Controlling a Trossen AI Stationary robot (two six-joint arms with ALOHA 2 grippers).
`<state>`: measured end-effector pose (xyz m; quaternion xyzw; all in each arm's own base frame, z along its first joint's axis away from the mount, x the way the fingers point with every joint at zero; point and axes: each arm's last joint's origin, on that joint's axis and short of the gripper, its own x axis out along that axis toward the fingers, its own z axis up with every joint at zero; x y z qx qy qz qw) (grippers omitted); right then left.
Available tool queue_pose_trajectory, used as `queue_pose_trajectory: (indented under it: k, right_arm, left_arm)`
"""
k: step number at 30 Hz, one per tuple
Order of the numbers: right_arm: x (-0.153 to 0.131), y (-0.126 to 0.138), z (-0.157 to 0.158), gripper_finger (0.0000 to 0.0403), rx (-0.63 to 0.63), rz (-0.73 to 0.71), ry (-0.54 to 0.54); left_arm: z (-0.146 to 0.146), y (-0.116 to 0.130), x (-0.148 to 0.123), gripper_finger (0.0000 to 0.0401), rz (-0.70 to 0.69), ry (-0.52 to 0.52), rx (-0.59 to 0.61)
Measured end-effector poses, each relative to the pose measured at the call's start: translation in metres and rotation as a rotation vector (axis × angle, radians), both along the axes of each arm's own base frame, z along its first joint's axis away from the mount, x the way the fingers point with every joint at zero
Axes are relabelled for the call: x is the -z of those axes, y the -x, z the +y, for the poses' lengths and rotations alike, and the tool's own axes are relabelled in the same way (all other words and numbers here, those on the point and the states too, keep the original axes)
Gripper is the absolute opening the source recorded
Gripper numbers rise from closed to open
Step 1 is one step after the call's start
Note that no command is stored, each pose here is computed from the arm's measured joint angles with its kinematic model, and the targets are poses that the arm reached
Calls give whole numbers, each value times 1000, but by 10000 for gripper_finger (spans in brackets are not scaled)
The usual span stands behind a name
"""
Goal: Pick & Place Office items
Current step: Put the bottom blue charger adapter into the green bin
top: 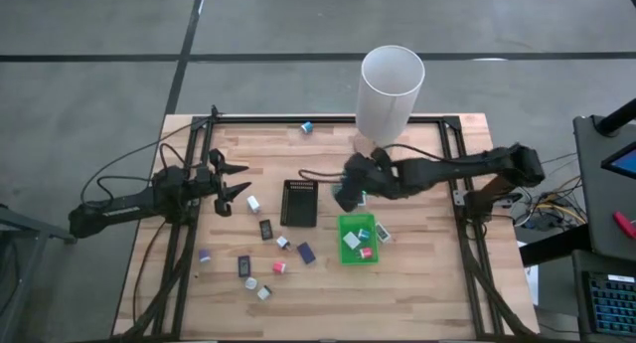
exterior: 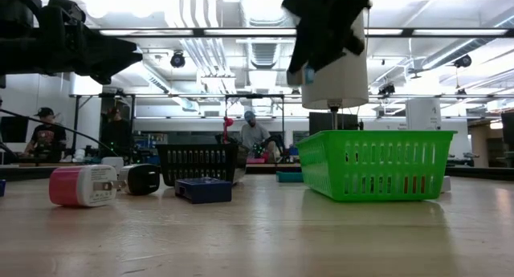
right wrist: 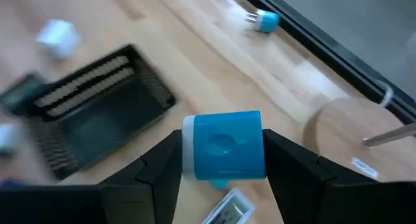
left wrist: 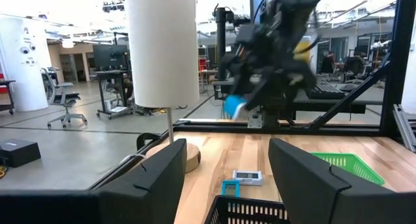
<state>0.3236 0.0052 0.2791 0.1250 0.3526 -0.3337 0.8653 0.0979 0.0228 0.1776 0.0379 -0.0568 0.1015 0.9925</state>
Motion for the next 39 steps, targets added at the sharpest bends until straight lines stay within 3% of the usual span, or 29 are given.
queue_pose_trajectory:
  k: [8,13,24,29,39]
  right_arm:
    - [-19,40,33,187,-176,-28,-95]
    - [-12,58,50,187,-262,-22,-152]
    - [52,77,68,187,-520,37,-176]
    - [81,77,69,187,-674,18,-104]
    - [99,78,69,187,-763,-113,-51]
  left_arm:
    - [0,0,0,225,3,1,0]
    - [0,0,1,225,5,1,-1]
    - [0,0,1,225,6,1,0]
    - [0,0,1,225,6,2,0]
    - [0,0,1,225,6,2,0]
